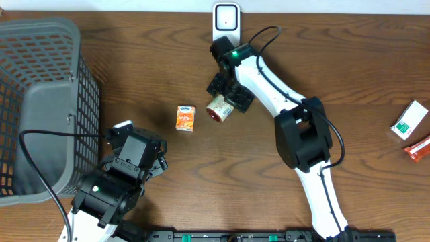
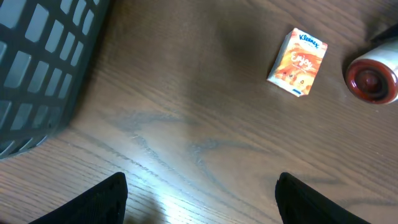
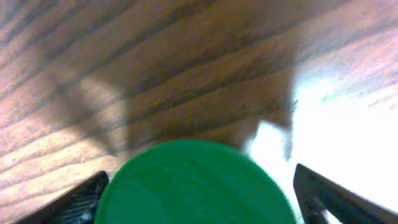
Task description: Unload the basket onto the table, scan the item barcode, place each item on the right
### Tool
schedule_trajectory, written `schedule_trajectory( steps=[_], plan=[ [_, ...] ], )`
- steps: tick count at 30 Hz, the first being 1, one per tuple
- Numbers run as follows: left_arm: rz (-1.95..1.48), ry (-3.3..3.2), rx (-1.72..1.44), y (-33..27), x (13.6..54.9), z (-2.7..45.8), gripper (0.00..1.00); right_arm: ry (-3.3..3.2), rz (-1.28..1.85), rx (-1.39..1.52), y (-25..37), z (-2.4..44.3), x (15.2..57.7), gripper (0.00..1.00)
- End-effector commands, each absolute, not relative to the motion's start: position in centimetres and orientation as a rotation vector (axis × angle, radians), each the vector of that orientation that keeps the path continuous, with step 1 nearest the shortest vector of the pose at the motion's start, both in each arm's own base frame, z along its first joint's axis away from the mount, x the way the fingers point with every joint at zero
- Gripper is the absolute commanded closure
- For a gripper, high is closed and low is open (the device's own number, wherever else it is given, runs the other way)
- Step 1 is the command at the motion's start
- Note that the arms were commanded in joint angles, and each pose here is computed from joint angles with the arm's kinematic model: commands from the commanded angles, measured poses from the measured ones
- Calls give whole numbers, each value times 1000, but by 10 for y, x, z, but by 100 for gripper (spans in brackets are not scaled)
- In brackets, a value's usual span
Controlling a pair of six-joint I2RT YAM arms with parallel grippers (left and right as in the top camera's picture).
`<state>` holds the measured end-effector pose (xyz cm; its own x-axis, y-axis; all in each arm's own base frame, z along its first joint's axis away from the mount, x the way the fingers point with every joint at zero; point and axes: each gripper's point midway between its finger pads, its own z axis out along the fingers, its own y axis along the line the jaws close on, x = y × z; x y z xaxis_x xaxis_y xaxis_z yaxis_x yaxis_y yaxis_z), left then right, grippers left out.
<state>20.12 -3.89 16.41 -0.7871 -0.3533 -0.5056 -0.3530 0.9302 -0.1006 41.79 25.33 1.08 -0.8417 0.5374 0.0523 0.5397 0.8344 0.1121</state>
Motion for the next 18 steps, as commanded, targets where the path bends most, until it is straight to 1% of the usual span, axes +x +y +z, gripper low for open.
schedule_trajectory(
  steps=[1,2,4,7,12,16,18],
  plan=[
    [26,2545,-498,-36,201,164,23,-2983,-211,-814,247,5,420,22],
    [26,2545,-498,-36,201,164,23,-2977,-241,-789,249,5,420,22],
    [26,2545,-498,-36,201,164,23,-2970,-274,-761,253,3,419,17],
    [26,2545,-498,-36,201,164,23,-2965,-284,-758,255,-5,417,15],
    [26,2545,-498,-36,201,164,23,-2843,-306,-815,258,-30,393,12],
    [26,2545,-498,-36,201,164,23,-2803,-312,-821,260,-41,382,12],
    [26,2545,-498,-36,201,164,23,-2800,-311,-809,263,-41,379,16]
  ],
)
